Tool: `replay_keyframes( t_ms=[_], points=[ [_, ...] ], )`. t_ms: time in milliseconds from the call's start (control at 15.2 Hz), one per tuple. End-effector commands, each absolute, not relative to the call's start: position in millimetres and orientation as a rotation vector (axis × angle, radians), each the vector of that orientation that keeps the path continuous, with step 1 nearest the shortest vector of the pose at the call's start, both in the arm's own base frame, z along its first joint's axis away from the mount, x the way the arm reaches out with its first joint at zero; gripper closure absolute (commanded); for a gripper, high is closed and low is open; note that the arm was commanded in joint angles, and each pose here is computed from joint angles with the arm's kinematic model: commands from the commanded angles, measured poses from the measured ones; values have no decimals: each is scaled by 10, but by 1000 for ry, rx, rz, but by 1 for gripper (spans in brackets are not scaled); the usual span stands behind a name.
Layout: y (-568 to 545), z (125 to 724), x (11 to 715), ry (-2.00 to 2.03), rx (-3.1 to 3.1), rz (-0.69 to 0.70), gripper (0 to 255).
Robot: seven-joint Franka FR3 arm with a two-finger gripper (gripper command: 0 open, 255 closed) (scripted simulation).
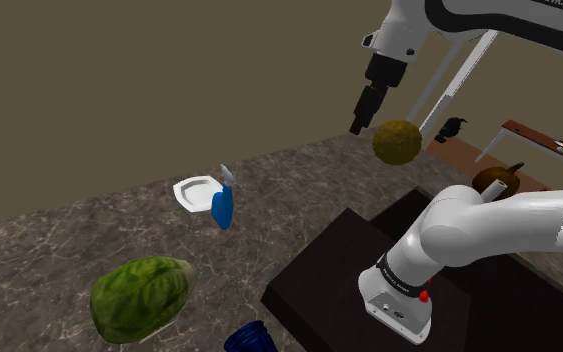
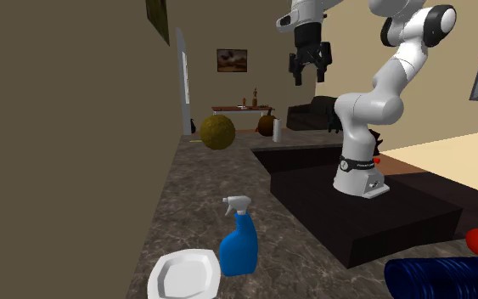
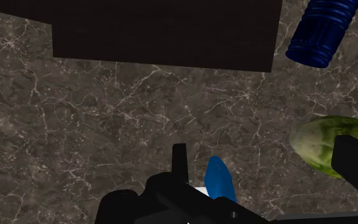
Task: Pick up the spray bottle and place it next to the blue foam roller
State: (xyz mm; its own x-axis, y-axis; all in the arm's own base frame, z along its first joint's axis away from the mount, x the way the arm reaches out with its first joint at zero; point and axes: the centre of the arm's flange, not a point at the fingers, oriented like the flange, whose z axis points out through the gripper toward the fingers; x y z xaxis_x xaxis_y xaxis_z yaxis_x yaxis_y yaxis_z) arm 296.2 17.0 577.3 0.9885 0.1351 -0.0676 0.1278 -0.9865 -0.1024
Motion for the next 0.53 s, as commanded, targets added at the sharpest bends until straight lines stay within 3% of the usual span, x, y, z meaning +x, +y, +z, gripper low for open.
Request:
replay_keyframes(
  t_ms=[0, 462],
  points=[
    [170, 5773, 2962, -201, -3035, 113, 0],
    [499, 5189, 3723, -125, -3044, 223, 0]
  ],
)
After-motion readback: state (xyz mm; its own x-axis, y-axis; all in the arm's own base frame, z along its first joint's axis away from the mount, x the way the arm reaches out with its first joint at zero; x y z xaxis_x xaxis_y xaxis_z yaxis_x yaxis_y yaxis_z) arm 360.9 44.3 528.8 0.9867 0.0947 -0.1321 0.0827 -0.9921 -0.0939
